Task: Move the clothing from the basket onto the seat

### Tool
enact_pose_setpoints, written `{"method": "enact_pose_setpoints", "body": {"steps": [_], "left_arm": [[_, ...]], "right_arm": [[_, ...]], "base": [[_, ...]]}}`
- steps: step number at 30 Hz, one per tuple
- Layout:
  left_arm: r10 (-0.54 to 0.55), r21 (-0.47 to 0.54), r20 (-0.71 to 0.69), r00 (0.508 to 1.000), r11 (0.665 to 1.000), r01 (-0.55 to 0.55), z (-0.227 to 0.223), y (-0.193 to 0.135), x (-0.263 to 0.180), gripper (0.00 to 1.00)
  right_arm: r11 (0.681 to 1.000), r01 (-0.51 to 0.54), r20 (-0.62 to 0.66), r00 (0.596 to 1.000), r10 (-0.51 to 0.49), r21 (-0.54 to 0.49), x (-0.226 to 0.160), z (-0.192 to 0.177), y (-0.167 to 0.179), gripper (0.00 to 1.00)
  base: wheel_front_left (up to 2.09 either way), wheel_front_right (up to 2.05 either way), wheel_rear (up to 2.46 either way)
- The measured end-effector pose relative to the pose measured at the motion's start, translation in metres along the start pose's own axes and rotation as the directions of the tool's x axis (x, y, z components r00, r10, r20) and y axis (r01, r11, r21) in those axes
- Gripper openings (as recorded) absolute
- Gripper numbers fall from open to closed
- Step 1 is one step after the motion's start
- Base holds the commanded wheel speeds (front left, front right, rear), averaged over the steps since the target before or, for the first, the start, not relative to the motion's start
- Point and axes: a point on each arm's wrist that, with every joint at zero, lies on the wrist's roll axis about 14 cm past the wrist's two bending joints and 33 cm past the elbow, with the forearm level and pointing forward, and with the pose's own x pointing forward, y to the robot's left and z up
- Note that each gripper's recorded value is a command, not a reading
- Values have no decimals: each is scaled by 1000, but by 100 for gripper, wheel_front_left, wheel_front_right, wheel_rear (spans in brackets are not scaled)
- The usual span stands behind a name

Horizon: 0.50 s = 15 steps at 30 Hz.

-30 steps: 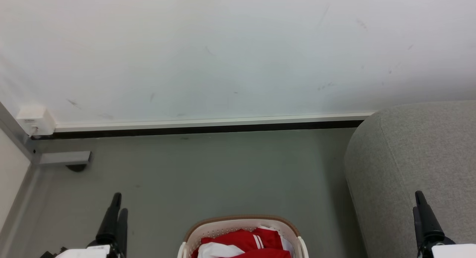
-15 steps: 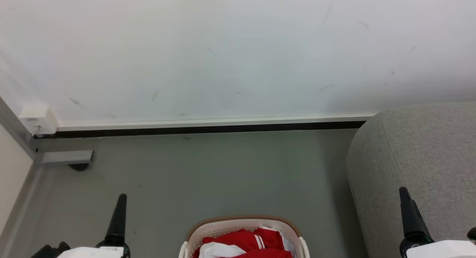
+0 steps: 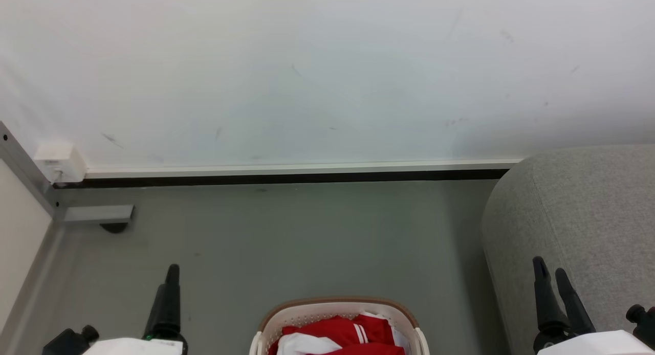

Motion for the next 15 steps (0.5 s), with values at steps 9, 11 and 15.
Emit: {"method": "enact_pose_setpoints", "body": {"steps": [9, 11, 15], "left_arm": [[-18, 119, 9, 1000, 993, 17, 0, -4, -2, 100], [-21, 143, 11, 1000, 990, 19, 0, -4, -3, 100], [-27, 193, 13, 1000, 981, 24, 0, -5, -3, 100]], "right_arm": [[991, -28, -5, 1000, 28, -129, -1, -4, 7, 100], [987, -35, -5, 999, 35, -155, -1, -5, 9, 100], [977, -46, -4, 999, 46, -206, -1, -6, 11, 100]], "base": [[0, 0, 0], [0, 0, 0], [0, 0, 0]]}}
